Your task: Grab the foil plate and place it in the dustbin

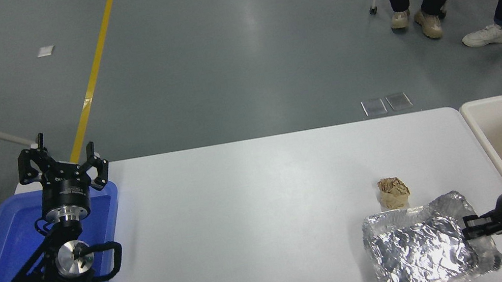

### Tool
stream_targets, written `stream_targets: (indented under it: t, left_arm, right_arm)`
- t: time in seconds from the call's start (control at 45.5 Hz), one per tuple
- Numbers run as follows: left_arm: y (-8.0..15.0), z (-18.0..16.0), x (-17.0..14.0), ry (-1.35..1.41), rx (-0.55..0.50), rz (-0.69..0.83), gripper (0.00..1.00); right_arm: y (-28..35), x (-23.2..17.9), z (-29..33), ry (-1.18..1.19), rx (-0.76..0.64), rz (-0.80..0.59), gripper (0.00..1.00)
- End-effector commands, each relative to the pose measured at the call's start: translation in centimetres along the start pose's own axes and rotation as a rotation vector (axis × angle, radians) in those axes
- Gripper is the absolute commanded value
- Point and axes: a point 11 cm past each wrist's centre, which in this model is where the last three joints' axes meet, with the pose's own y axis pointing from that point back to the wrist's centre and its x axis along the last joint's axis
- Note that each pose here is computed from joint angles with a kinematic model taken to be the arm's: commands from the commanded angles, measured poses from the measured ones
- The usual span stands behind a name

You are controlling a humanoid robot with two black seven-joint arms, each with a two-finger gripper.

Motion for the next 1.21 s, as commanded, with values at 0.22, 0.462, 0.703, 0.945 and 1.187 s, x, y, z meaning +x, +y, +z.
stream_targets:
  t: [0.22,0.462,0.703,0.945,1.187]
  left_arm:
    - [0.0,0.0,0.1,-0.001,0.000,-0.001,0.99]
    - [0.1,0.0,0.1,-0.001,0.001,-0.001,0.99]
    - [0.1,0.0,0.1,0.000,0.001,0.002,0.99]
    - [0.1,0.0,0.1,0.000,0.001,0.002,0.99]
    - [0.1,0.0,0.1,0.000,0.001,0.002,0.99]
  right_arm:
    - [16.1,5.7,-1.1,0.073,-0.209,0.056,0.00]
    - [20.8,6.9,-2.2,0.087,-0.254,0.076,0.00]
    - [21.4,7.1,-2.4,0.096,-0.263,0.084,0.00]
    - [19.6,7.4,3.4,0.117,-0.374,0.108,0.00]
    - [18.1,6.8,15.0,0.033,-0.561,0.171,0.00]
